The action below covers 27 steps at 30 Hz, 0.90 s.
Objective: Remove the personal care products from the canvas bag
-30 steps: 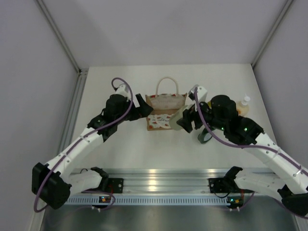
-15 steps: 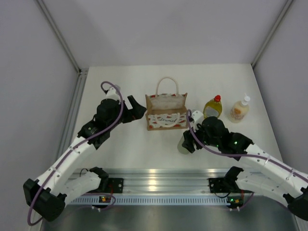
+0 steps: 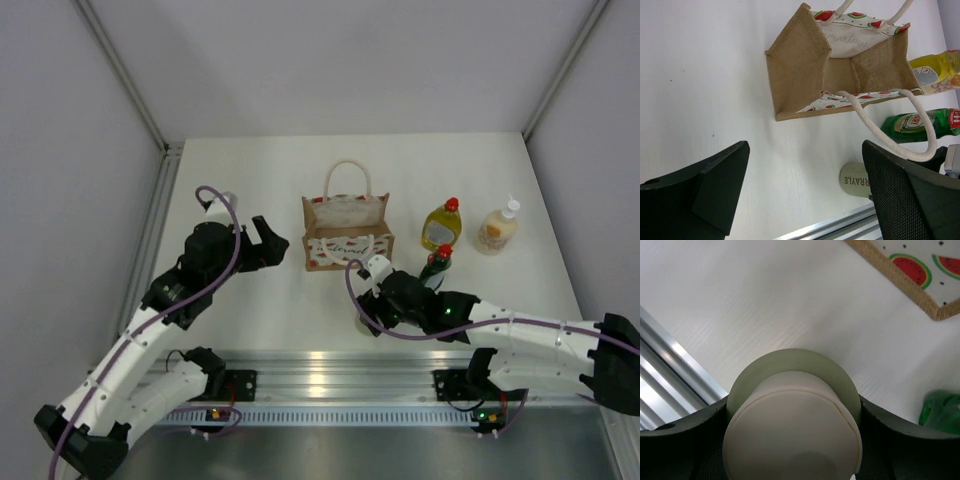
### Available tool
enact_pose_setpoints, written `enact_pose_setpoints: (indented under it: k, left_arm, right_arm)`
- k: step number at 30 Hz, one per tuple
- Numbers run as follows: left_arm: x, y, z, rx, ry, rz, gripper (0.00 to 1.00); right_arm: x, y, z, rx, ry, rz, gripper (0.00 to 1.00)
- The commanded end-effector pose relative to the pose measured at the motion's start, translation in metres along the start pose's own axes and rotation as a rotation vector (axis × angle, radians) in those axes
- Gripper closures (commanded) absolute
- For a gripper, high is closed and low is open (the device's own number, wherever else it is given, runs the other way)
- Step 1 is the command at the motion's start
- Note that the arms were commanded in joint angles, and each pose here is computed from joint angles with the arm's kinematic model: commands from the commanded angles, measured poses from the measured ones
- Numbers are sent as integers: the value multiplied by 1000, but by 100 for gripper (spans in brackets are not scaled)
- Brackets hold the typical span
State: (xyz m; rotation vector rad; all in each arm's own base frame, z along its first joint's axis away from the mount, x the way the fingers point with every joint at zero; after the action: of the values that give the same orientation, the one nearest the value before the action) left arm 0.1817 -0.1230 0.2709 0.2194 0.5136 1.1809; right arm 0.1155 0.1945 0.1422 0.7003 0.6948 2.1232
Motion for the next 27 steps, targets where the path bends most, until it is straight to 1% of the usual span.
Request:
enact_pose_setpoints:
  k: [1,5,6,7,11,12,13,14,15,16,21,24,27]
  left_arm:
    - [6,17,0,-8,-44,33,2]
    - [8,36,2,-26,-52,34,2]
    - [10,39,1,-19,-54,41,2]
    - [10,43,2,-24,-60,44,2]
    - [16,53,1,-21,-84,81,2]
    - [17,55,1,-21,-88,88,2]
    - [20,56,0,-19,-98,108,2]
    - [22,57,0,-21,-101,120,2]
    - [23,58,-1,-22,-103,130,2]
    - [24,59,0,-25,-104,142,2]
    - [26,66,5,-39,-125,155,2]
    - [32,72,9,-49,-154,218,2]
    - [41,76,11,-55,-179,298,2]
  right_arm:
    - [22,-5,35,-233,-54,41,100]
    - [19,-11,30,-232,-61,23,100]
    - [19,-12,29,-228,-59,19,97]
    - [19,-14,27,-219,-57,14,80]
    - [19,-15,28,-209,-62,-1,35]
    - [19,-15,27,-201,-57,-3,32]
    - [19,-14,27,-200,-57,-5,25]
    - [20,-13,30,-204,-59,-3,21]
    - [21,-12,30,-203,-56,0,14]
    - [21,-10,30,-199,-51,-2,1]
    - [22,5,39,-227,-56,7,1]
    - [18,17,45,-262,-74,-17,1]
    - [10,42,57,-340,-94,-66,0]
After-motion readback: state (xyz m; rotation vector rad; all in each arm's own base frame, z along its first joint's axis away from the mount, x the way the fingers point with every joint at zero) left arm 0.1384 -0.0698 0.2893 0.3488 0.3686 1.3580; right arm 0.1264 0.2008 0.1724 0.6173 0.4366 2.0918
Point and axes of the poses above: each gripper's point midway between its finger pads, its own y axis back along the fingers, its own x axis along the line the jaws close on, z = x × y, the point moved 8 cm from there along y, back along the fingers, and after that the axes turned 15 degrees about -y, right-handed, at the moved point
